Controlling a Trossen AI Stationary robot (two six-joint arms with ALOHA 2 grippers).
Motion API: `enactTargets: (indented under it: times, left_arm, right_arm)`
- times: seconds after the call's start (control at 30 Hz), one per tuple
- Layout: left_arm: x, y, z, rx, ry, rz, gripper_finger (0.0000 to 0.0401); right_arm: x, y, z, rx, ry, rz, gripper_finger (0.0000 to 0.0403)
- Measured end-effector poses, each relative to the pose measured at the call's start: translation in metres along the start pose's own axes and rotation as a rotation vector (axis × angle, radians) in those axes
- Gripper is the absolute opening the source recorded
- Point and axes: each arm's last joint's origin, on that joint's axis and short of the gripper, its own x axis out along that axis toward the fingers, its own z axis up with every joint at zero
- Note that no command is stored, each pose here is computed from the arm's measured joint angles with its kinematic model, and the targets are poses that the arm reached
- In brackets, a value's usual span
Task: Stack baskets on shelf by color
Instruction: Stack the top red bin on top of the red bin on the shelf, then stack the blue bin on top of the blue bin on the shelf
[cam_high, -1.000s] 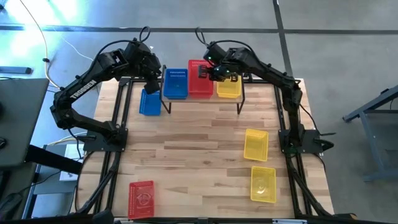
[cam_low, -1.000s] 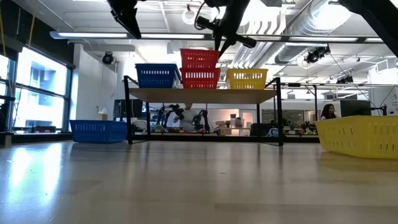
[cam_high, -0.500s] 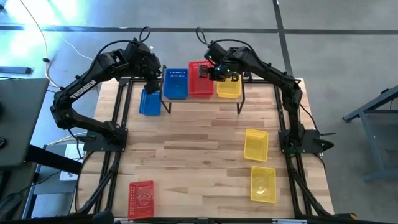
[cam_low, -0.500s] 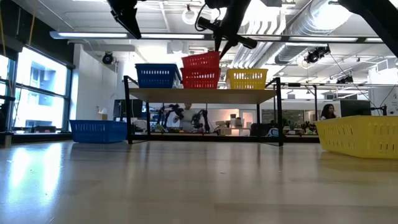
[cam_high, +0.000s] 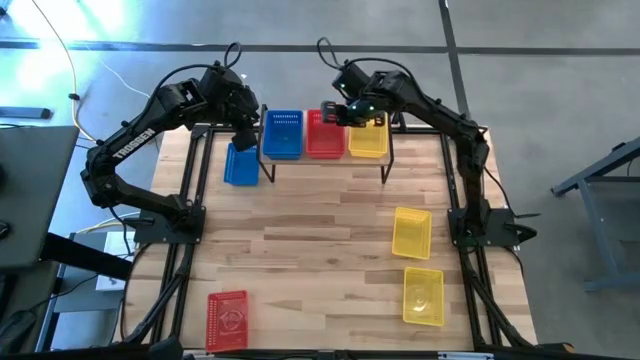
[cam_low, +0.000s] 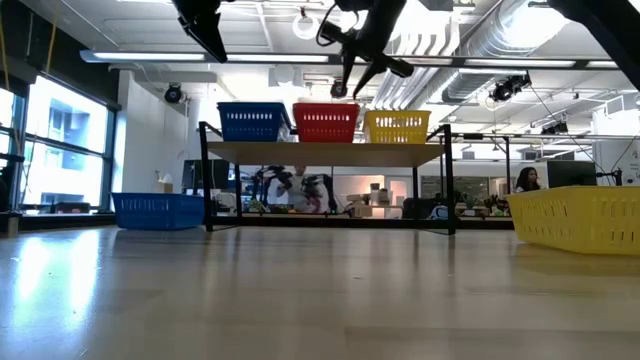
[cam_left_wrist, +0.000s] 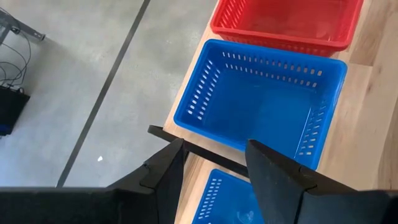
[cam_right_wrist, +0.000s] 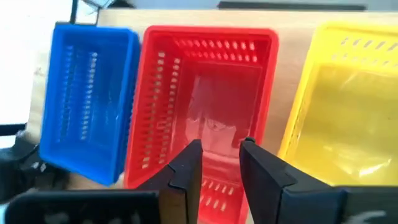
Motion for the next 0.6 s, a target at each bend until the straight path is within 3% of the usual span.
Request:
enactTargets:
  times: [0.23, 0.43, 0.6]
  left_arm:
    - [0.0, -0.001, -0.001, -0.002, 0.002, -0.015, 0.0161]
    - [-0.005, -0.008, -0.009, -0.031, 0.033, -0.188, 0.0161]
    - [-0.019, -0.014, -0.02, -0.054, 0.06, -0.266, 0.0161]
  right_arm:
    - [-0.016, 0.001, -0.004, -0.112, 0.009, 0.043, 0.0094]
    - [-0.037, 0.014, -0.021, -0.266, 0.046, 0.126, 0.0094]
    - [-0.053, 0.027, -0.039, -0.423, 0.044, 0.176, 0.0094]
